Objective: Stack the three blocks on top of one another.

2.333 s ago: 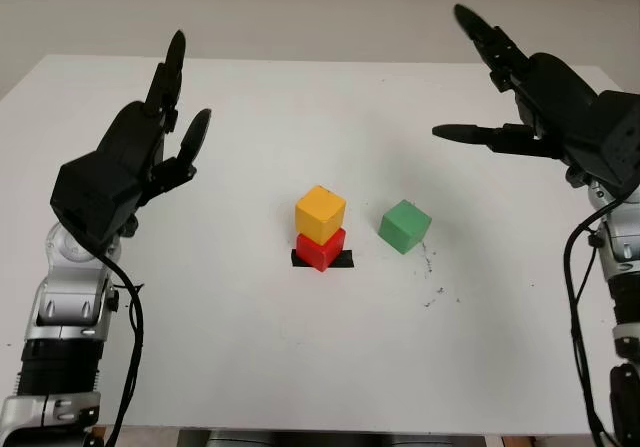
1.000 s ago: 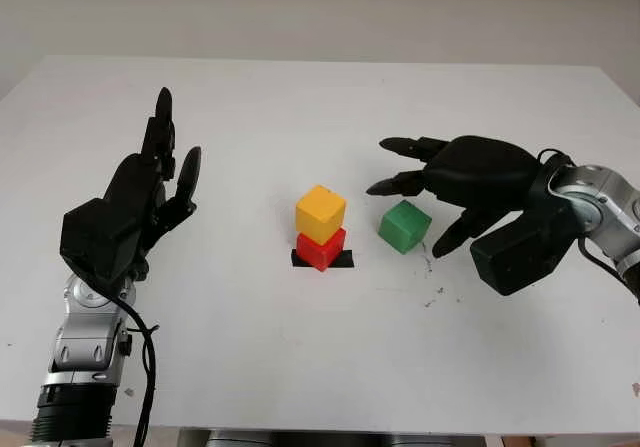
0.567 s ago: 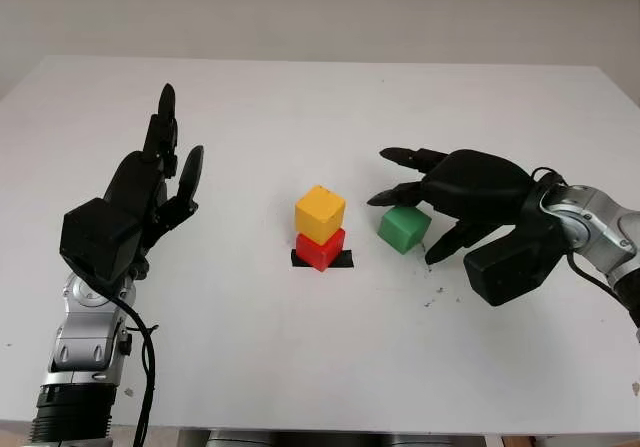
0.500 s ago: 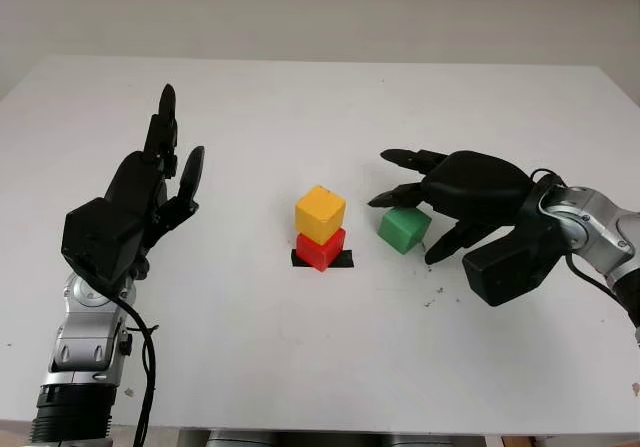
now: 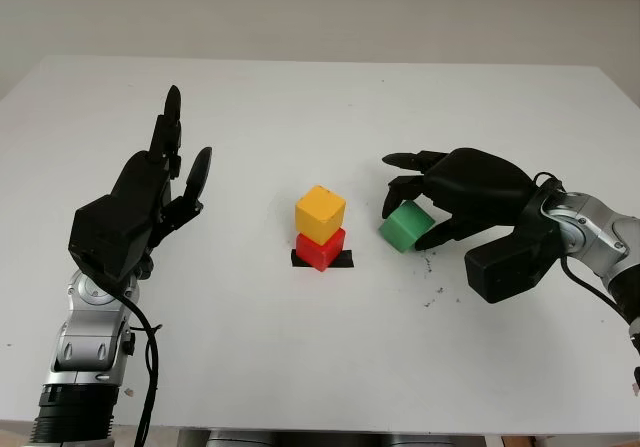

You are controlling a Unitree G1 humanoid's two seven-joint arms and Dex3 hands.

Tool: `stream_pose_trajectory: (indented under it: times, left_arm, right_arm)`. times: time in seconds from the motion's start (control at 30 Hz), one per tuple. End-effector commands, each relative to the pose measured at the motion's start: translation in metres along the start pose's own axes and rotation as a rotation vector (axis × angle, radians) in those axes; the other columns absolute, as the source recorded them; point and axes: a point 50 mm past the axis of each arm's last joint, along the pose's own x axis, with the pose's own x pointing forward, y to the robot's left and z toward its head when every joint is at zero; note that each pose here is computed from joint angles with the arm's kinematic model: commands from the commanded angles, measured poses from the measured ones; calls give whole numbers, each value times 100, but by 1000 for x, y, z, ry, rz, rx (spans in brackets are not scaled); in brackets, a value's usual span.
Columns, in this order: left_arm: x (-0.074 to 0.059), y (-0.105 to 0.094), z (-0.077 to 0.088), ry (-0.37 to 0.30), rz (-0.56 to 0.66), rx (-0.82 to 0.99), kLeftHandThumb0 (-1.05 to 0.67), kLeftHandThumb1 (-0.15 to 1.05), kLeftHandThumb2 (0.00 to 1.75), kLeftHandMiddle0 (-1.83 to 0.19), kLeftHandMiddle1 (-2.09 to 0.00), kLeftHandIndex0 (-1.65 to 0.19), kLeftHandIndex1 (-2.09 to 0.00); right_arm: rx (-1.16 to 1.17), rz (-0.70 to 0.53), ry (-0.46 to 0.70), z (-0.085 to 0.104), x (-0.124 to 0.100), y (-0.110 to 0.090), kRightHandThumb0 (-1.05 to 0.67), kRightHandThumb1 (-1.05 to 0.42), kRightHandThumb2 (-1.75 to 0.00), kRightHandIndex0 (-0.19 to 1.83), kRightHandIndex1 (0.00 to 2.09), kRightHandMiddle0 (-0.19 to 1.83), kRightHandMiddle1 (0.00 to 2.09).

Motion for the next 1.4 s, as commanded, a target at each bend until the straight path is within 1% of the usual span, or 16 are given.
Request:
stream_pose_trajectory:
  times: [0.0, 0.2, 0.37, 0.47, 0.57, 0.63, 0.83, 1.03, 1.17, 1.37]
  left_arm:
    - [0, 1, 5, -29, -4, 14, -81, 105, 64, 19, 0, 19, 0]
    - [0, 0, 4, -26, 1, 28, -82, 105, 64, 19, 0, 19, 0]
    - [0, 0, 3, -11, 1, 22, -84, 105, 64, 19, 0, 19, 0]
    - [0, 0, 3, -8, -1, 24, -84, 105, 64, 19, 0, 19, 0]
    - [-1, 0, 3, -5, 0, 18, -84, 105, 63, 19, 0, 19, 0]
    - [-1, 1, 3, -3, -3, 20, -84, 105, 63, 19, 0, 19, 0]
    - [0, 1, 4, -8, -4, 21, -83, 105, 63, 19, 0, 19, 0]
    - [1, -1, 6, -23, -5, 27, -82, 105, 64, 19, 0, 19, 0]
    - [2, -2, 6, -22, -1, 18, -82, 105, 65, 19, 0, 19, 0]
    - [1, -3, 4, -8, 6, 9, -83, 105, 65, 19, 0, 19, 0]
  right_arm:
    - [-8, -43, -3, -2, 3, -15, -36, -98, -5, 30, 7, 42, 133]
    - [-13, -75, 13, -4, 3, -26, -37, -95, -5, 33, 7, 44, 130]
    - [39, -87, 32, -7, 6, -41, -37, -95, -5, 31, 6, 41, 125]
    - [64, -82, 31, -6, 10, -61, -38, -94, -5, 31, 6, 43, 122]
    - [92, -73, 16, -4, 14, -75, -38, -95, -5, 31, 5, 45, 122]
    - [96, -70, -8, 0, 19, -92, -38, -95, -5, 31, 5, 46, 122]
    - [123, -92, -101, 16, 32, -131, -38, -89, -4, 37, 8, 54, 128]
    - [170, -38, -151, 26, 41, -152, -38, -89, -5, 38, 8, 55, 130]
    - [142, -8, -170, 35, 48, -164, -42, -89, -5, 40, 8, 54, 130]
    - [144, 6, -205, 45, 56, -175, -44, -90, -6, 38, 7, 53, 134]
